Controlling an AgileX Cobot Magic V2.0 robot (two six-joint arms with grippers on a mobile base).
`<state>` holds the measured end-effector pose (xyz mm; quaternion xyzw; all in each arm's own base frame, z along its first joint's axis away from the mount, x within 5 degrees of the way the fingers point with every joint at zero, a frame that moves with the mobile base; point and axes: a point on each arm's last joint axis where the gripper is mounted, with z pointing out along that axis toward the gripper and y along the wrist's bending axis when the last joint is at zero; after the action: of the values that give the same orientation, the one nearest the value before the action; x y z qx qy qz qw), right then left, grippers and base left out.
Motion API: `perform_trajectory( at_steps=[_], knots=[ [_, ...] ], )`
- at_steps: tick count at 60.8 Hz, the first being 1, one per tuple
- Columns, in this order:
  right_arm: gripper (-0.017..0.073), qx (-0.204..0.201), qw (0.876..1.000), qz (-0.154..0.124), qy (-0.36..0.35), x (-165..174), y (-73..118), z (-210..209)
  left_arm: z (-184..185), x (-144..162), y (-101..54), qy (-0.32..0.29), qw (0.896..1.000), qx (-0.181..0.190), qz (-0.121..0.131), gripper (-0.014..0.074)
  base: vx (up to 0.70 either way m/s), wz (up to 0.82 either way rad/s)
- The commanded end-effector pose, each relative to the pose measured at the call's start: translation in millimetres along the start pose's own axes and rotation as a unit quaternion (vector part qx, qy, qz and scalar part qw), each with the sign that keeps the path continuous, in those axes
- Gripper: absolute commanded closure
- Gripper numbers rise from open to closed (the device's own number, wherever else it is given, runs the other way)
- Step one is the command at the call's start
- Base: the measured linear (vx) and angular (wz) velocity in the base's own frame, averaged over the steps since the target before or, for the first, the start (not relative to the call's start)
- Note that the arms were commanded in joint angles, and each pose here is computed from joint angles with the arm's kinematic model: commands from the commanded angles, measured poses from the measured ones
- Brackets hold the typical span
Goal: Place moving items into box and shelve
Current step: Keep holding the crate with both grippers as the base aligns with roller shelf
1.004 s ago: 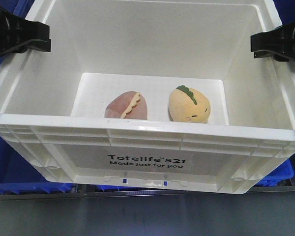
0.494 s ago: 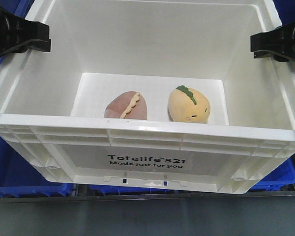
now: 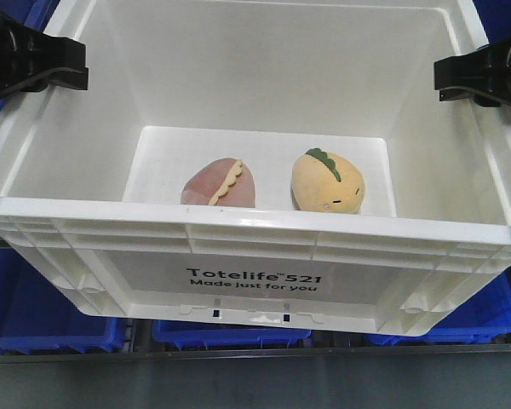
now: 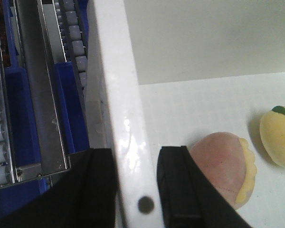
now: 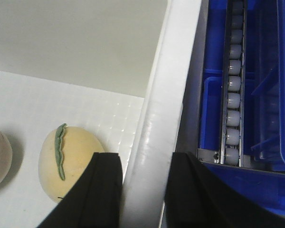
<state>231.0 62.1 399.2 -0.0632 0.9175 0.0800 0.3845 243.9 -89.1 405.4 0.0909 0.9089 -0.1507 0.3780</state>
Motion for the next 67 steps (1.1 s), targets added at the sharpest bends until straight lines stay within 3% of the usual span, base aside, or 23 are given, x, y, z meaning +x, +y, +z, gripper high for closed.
perform_trajectory(
  at_steps=[1,67],
  knots=[
    [0.0564,0.003,0.995,-0.018,-0.101,-20.1,-0.7,-22.5,-30.1,-20.1,-8.7,-0.110,0.994,0.023,0.006,0.0600,0.08,0.01],
    [0.0564,0.003,0.995,-0.018,-0.101,-20.1,-0.7,-22.5,-30.1,-20.1,-8.7,-0.110,0.994,0.023,0.006,0.0600,0.08,0.01]
  ],
)
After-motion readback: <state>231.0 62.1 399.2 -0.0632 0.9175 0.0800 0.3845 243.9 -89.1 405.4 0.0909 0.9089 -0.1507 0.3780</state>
